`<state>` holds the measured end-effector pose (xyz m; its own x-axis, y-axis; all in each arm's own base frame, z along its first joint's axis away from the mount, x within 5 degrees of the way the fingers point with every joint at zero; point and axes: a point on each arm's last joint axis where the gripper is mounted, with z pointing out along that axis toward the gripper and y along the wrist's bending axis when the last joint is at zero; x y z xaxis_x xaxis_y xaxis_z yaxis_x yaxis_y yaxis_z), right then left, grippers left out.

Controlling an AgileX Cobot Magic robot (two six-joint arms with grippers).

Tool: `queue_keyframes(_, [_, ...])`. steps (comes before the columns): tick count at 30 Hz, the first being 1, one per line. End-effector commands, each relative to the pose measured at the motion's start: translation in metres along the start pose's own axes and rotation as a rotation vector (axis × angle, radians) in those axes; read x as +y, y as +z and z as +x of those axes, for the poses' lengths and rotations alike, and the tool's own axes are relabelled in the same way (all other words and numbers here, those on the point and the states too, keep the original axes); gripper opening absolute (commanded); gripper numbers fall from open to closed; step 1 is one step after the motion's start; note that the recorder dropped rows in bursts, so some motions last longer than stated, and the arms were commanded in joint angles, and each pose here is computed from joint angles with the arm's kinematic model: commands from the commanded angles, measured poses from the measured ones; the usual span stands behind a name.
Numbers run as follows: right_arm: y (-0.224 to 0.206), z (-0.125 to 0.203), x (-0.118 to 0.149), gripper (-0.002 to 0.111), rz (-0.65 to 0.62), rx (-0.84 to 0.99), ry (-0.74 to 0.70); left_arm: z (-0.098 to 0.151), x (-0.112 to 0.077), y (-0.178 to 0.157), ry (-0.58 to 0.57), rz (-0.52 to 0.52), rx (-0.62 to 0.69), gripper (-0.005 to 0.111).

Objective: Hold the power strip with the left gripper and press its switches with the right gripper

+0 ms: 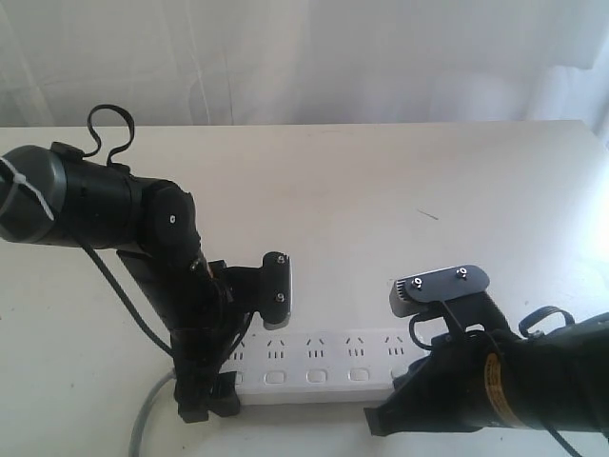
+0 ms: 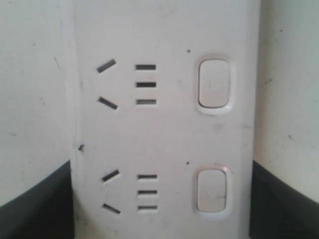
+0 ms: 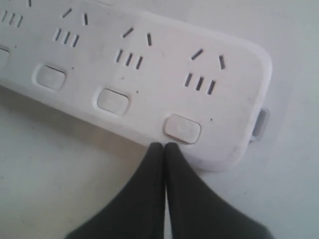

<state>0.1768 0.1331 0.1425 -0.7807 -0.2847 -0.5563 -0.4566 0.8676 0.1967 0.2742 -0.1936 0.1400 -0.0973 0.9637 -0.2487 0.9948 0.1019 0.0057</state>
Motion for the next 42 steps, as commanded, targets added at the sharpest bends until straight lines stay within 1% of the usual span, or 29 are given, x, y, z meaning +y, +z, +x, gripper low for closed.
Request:
queue_keyframes(1, [-0.0001,-0.0058,0.0039,0.0,-0.029,-0.013,-0.03,0.014,-0.0219,0.0209,-0.036,0.215,0.106,0.0])
queue_keyframes(4, [-0.0005,-0.0106,0.0052,0.0,-0.034,-0.027,-0.031,0.014,-0.0219,0.0209,-0.036,0.215,0.106,0.0])
queue_keyframes(11, [-0.0004,-0.0131,-0.0023,0.0,0.051,-0.04,-0.03,0.014,-0.0219,0.0209,-0.036,0.215,0.106,0.0])
queue_keyframes(25, [-0.0001,-0.0103,-0.0027,0.0,0.051,-0.031,-0.03,0.014,-0.0219,0.0209,-0.036,0.215,0.106,0.0])
queue_keyframes(38, [0.0003,-0.0096,0.0002,0.0,0.018,-0.026,-0.022,0.014,-0.0219,0.0209,-0.036,0.215,0.106,0.0])
queue_keyframes(42, [0.0075,-0.0055,-0.0011,0.0,0.023,0.01,-0.019,0.0137,-0.0215,0.021,-0.038,0.211,0.103,0.0])
